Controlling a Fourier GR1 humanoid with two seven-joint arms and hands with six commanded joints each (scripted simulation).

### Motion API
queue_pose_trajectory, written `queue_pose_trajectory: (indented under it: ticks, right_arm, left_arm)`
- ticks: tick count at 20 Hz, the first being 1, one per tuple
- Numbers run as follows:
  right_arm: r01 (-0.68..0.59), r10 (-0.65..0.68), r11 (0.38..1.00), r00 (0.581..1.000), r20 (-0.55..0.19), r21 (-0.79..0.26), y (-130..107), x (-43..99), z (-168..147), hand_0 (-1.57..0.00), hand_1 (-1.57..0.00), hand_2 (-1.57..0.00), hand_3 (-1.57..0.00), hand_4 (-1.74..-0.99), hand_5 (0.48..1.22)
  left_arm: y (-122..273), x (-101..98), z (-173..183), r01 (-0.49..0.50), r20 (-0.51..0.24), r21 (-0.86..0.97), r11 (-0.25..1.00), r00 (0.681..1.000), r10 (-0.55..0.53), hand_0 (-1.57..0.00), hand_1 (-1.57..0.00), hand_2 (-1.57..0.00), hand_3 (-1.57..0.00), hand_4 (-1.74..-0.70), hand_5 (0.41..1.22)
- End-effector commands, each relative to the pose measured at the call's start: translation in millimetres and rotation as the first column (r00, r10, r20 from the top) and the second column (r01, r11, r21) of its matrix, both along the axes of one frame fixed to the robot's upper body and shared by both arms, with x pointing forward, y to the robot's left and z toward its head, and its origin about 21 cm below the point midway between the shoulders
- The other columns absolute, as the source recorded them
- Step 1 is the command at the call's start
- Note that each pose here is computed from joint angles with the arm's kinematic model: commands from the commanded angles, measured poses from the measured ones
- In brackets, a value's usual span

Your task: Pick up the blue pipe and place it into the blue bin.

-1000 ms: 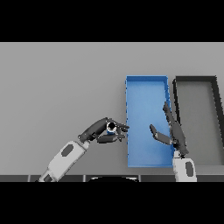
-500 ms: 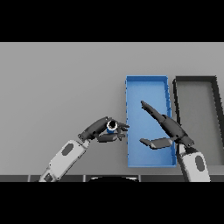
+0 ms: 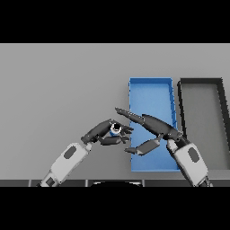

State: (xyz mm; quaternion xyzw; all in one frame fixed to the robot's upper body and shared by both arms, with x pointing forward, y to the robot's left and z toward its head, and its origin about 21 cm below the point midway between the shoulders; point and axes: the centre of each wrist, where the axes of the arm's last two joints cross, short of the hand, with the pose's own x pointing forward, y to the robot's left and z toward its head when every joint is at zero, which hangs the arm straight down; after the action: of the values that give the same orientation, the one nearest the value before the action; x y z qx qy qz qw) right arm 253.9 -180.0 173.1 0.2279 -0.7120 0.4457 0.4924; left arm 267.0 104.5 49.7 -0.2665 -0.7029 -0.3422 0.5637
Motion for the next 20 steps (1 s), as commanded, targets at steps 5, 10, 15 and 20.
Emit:
queue_pose_trajectory:
  ticks: [5, 10, 15, 20]
  right_arm:
    - [-0.067, 0.066, 0.997, 0.998, -0.016, -0.042, 29.3, 17.1, 1.0, 0.00, 0.00, 0.00, 0.00, -1.233, 0.528]
    - [-0.105, 0.103, 0.993, 0.994, -0.038, -0.051, 52.6, 26.1, 2.2, 0.00, 0.00, -0.02, 0.00, -1.225, 0.511]
    - [-0.160, 0.156, 0.982, 0.986, -0.052, -0.102, 71.1, 39.7, 1.3, -0.28, -0.31, -0.33, -0.23, -1.352, 0.528]
    - [-0.217, 0.207, 0.973, 0.972, -0.111, -0.080, 81.9, 39.5, 2.3, -1.12, -1.13, -1.13, -0.98, -1.513, 0.650]
  left_arm:
    - [-0.6, 0.5, 0.2, 0.026, -0.006, -0.018, 1.000, 1.000, -0.026, -1.57, -1.57, -1.57, -1.50, -1.73, 1.221]
    - [0.2, 2.7, -0.6, 0.036, -0.017, -0.018, 0.999, 0.999, -0.036, -1.57, -1.57, -1.57, -1.50, -1.73, 1.221]
    - [-1.7, 4.9, 4.2, 0.043, 0.033, 0.055, 0.998, 0.998, -0.045, -1.24, -1.12, -1.09, -0.92, -1.61, 1.221]
    - [0.9, 2.0, 3.4, 0.024, 0.054, 0.004, 1.000, 0.998, -0.024, -1.14, -1.12, -1.11, -0.57, -1.67, 1.198]
